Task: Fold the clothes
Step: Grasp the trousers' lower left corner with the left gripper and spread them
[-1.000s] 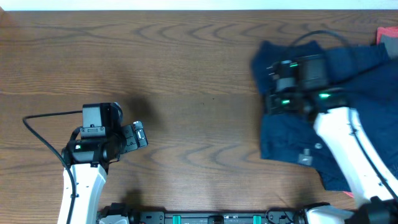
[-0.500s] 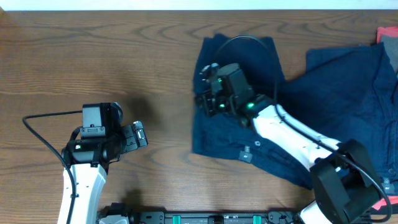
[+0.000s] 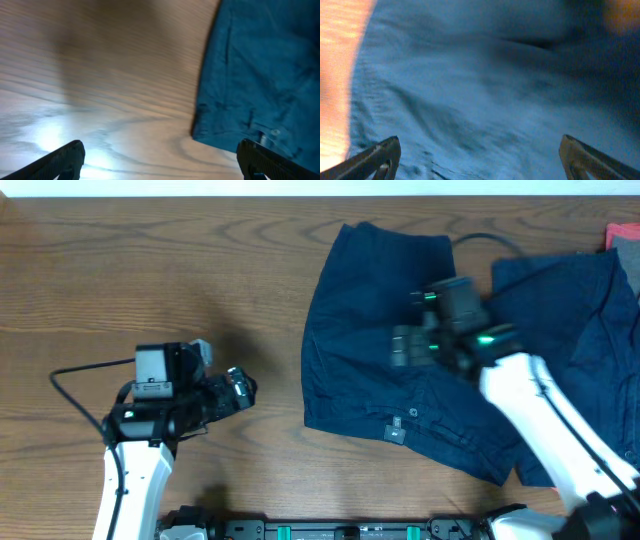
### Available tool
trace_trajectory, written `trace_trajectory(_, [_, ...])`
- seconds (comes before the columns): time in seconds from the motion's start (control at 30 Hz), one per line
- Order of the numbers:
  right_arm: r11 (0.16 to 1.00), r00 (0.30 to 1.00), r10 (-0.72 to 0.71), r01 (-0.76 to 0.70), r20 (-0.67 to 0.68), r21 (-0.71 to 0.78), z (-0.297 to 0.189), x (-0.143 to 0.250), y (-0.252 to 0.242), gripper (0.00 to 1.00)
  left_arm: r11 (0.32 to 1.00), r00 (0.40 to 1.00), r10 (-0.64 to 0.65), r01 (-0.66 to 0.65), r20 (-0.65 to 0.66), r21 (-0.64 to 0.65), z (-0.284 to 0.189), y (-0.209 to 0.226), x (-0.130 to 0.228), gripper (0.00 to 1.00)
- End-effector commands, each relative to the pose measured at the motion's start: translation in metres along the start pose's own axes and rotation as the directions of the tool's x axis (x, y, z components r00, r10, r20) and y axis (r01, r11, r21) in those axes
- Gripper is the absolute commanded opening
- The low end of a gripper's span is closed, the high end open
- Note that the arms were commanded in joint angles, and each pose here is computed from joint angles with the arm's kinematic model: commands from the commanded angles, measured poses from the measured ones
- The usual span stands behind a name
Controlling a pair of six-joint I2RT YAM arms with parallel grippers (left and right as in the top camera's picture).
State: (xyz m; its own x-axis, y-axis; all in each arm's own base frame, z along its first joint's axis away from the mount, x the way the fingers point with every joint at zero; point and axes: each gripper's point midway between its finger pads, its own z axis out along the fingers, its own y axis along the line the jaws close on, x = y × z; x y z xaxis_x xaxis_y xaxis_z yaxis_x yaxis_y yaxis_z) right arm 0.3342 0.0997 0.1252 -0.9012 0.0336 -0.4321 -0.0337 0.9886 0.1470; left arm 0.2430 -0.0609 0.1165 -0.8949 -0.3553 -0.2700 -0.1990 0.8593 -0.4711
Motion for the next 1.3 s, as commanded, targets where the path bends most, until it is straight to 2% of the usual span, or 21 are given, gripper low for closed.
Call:
trace_trajectory(0.0, [0.994, 0.997, 0.080, -0.080, 0.004, 0.073, -0.014, 0.000, -0.034, 0.99, 0.997, 0.994, -0.044, 0.049, -0.103, 0.051, 0.018, -0.014, 0.020, 0.98])
trace_trajectory(0.3, [0.953, 0.964, 0.257, -0.241, -0.070, 0.181, -0.025, 0.023, -0.096, 0.99, 0.998, 0.969, -0.007, 0.022, -0.247, 0.060, 0.071, -0.046, 0.045, 0.98])
trace_trajectory(0.63, [0.935, 0.947, 0.308, -0.284, -0.094, 0.211, -0.028, 0.032, -0.111, 0.99, 0.994, 0.926, -0.095, 0.105, -0.365, 0.007, 0.137, -0.068, 0.083, 0.99])
trace_trajectory(0.67, [0.935, 0.947, 0.308, -0.284, -0.094, 0.211, -0.028, 0.032, -0.112, 0.99, 0.994, 0.922, -0.097, 0.106, -0.374, 0.003, 0.142, -0.070, 0.086, 0.93])
trace_trajectory(0.7, [0.935, 0.947, 0.308, -0.284, -0.094, 0.211, -0.028, 0.032, -0.112, 0.99, 0.995, 0.919, -0.093, 0.103, -0.384, 0.004, 0.146, -0.071, 0.090, 0.77])
trace_trajectory(0.77, [0.935, 0.947, 0.308, -0.284, -0.093, 0.211, -0.028, 0.032, -0.112, 0.99, 0.996, 0.913, -0.081, 0.092, -0.400, 0.009, 0.150, -0.073, 0.096, 0.33])
trace_trajectory(0.83, [0.935, 0.947, 0.308, -0.283, -0.094, 0.211, -0.028, 0.032, -0.112, 0.99, 0.997, 0.913, -0.069, 0.081, -0.401, 0.012, 0.149, -0.073, 0.097, 0.06])
trace_trajectory(0.97, [0.933, 0.947, 0.308, -0.281, -0.090, 0.226, -0.029, 0.032, -0.114, 0.99, 0.999, 0.928, -0.041, 0.050, -0.371, 0.014, 0.141, -0.062, 0.080, 0.06])
trace_trajectory(1.03, [0.931, 0.947, 0.308, -0.280, -0.092, 0.233, -0.029, 0.033, -0.115, 0.99, 0.999, 0.947, -0.050, 0.041, -0.316, -0.035, 0.130, -0.042, 0.056, 0.06])
trace_trajectory(1.17, [0.927, 0.947, 0.307, -0.275, -0.093, 0.256, -0.030, 0.035, -0.119, 0.99, 0.982, 0.989, -0.097, 0.077, -0.109, -0.171, 0.089, 0.008, -0.029, 0.06])
trace_trajectory(1.27, [0.927, 0.947, 0.307, -0.276, -0.094, 0.256, -0.030, 0.035, -0.119, 0.99, 0.970, 0.984, -0.151, 0.166, 0.091, -0.179, 0.045, 0.033, -0.108, 0.06])
